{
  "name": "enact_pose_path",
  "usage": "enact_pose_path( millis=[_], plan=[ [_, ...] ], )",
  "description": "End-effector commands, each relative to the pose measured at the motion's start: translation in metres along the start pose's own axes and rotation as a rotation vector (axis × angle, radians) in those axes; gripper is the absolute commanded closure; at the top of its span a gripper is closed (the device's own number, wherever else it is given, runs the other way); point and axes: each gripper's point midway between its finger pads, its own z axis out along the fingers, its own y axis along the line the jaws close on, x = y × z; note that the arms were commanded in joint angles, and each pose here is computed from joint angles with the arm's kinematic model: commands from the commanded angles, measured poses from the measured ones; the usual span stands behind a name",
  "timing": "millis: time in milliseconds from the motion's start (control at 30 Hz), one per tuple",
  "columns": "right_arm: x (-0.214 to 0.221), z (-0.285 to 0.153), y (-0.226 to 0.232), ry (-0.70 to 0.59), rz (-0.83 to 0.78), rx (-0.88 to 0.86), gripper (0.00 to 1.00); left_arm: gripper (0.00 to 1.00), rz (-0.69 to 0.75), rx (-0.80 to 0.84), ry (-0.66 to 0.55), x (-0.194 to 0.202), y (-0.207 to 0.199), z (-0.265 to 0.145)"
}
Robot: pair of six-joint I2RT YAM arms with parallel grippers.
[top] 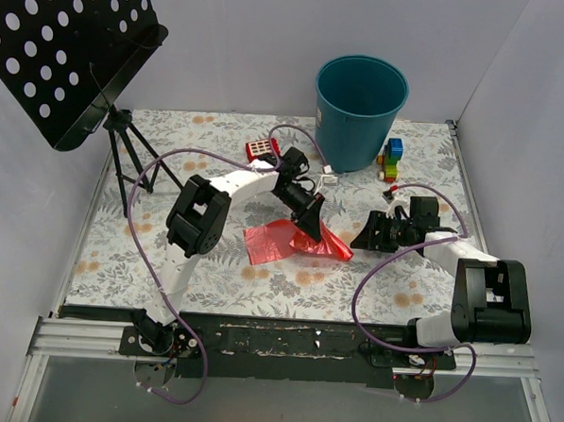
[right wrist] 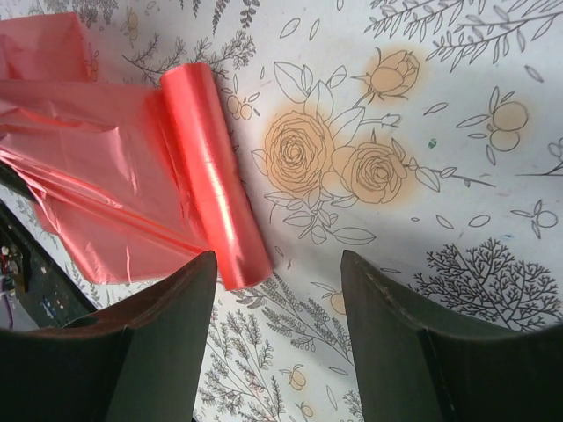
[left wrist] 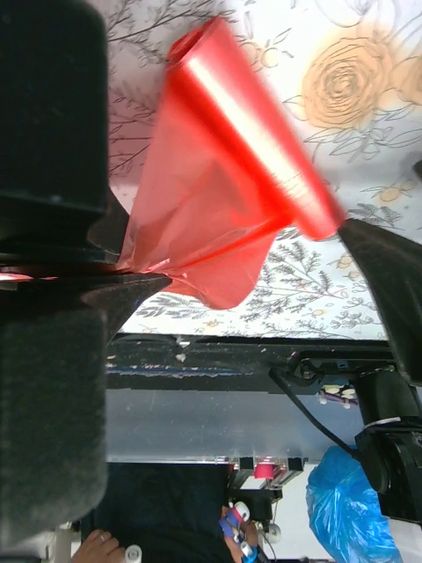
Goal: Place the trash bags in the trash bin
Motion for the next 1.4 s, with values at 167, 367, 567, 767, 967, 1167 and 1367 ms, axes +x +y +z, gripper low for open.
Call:
enact_pose_path(
  millis=[167,367,567,767,967,1167,1367],
  plan=[
    [-0.019,0.004,-0.004,-0.063,-0.02,0.01,0.34,1.0,-0.059,-0.081,0.074,0.016,-0.028,-0.051],
    [-0.034,0.006,-0.003,-0.086,-0.029,0.015,0.28,1.0,-0.131,-0.153,0.246,0.076,-0.031,-0.074],
    [-0.038,0.02,0.011,-0.057,-0.094,0.01,0.17,1.0,-0.271,-0.225,0.369,0.131,-0.028,-0.078],
    [-0.033,0.049,0.05,0.019,-0.258,-0.025,0.15,1.0,-0.289,-0.306,0.369,0.133,-0.025,-0.084],
    [-0.025,0.077,0.071,0.081,-0.409,-0.012,0.13,1.0,-0.306,-0.341,0.351,0.136,-0.025,-0.085],
    [-0.01,0.096,0.077,0.141,-0.461,0.009,0.13,1.0,-0.289,-0.374,0.306,0.127,-0.029,-0.092],
    [0.0,0.105,0.09,0.172,-0.51,-0.017,0.11,1.0,-0.21,-0.4,0.245,0.102,-0.04,-0.103]
  ],
)
